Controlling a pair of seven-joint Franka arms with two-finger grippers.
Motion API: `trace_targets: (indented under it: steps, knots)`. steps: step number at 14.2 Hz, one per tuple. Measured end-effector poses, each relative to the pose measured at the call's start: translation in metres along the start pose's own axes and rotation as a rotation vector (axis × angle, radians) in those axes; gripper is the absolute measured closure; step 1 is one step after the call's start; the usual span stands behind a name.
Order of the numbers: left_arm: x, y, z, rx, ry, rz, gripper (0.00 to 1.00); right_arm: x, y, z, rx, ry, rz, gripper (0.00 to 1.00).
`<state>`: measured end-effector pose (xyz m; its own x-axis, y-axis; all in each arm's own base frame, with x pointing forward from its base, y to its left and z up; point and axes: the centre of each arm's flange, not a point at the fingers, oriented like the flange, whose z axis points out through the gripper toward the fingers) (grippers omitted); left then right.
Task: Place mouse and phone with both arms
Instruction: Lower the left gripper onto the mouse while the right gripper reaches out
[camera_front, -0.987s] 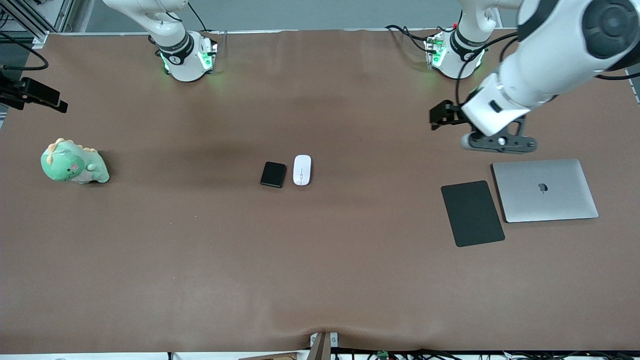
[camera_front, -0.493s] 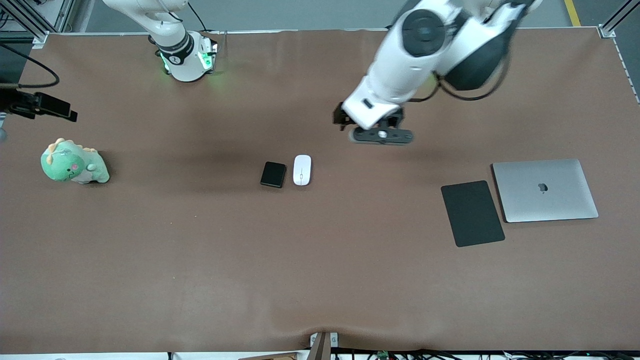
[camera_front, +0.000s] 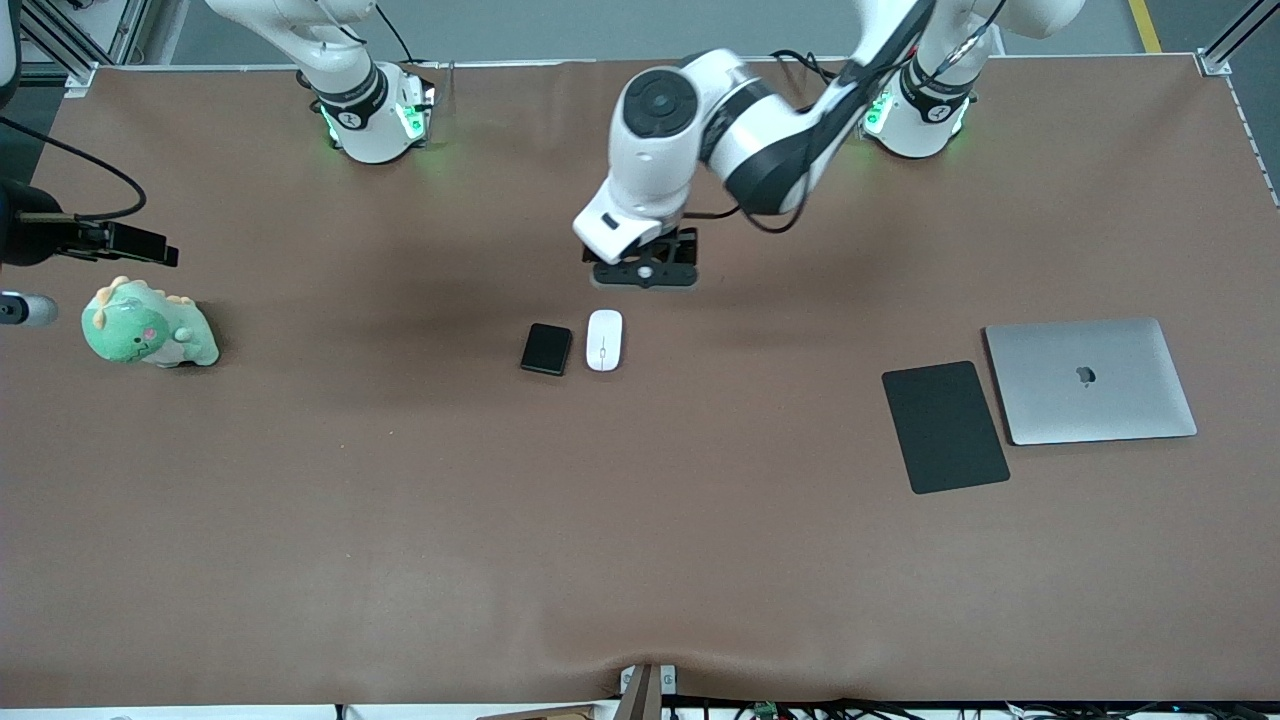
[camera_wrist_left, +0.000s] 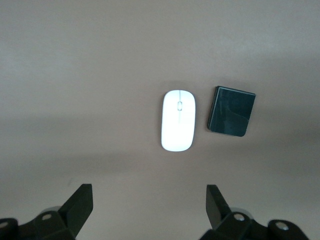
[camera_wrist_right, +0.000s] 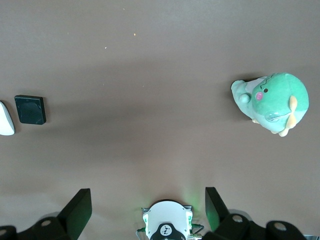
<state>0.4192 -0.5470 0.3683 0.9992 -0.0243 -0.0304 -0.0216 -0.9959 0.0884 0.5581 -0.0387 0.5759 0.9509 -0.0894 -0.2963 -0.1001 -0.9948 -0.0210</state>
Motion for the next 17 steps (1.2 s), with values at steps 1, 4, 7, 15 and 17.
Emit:
trace_targets:
  steps: [1, 4, 7, 15, 17]
  knots:
    - [-0.003, 0.012, 0.017, 0.010, 0.005, 0.008, 0.00, 0.005, 0.000, 0.005, 0.000, -0.008, 0.001, 0.00]
    - [-0.012, 0.040, 0.062, 0.038, -0.004, 0.045, 0.00, 0.023, 0.000, 0.024, -0.002, -0.033, 0.002, 0.00]
    - [-0.018, 0.049, 0.097, 0.059, -0.029, 0.061, 0.00, 0.039, 0.000, 0.044, -0.004, -0.062, 0.003, 0.00]
    - [-0.005, 0.043, 0.135, 0.075, 0.022, 0.061, 0.00, 0.069, -0.006, 0.094, -0.007, -0.096, -0.006, 0.00]
    - [0.004, 0.038, 0.146, 0.069, 0.035, 0.024, 0.00, 0.072, -0.008, 0.110, -0.007, -0.097, -0.009, 0.00]
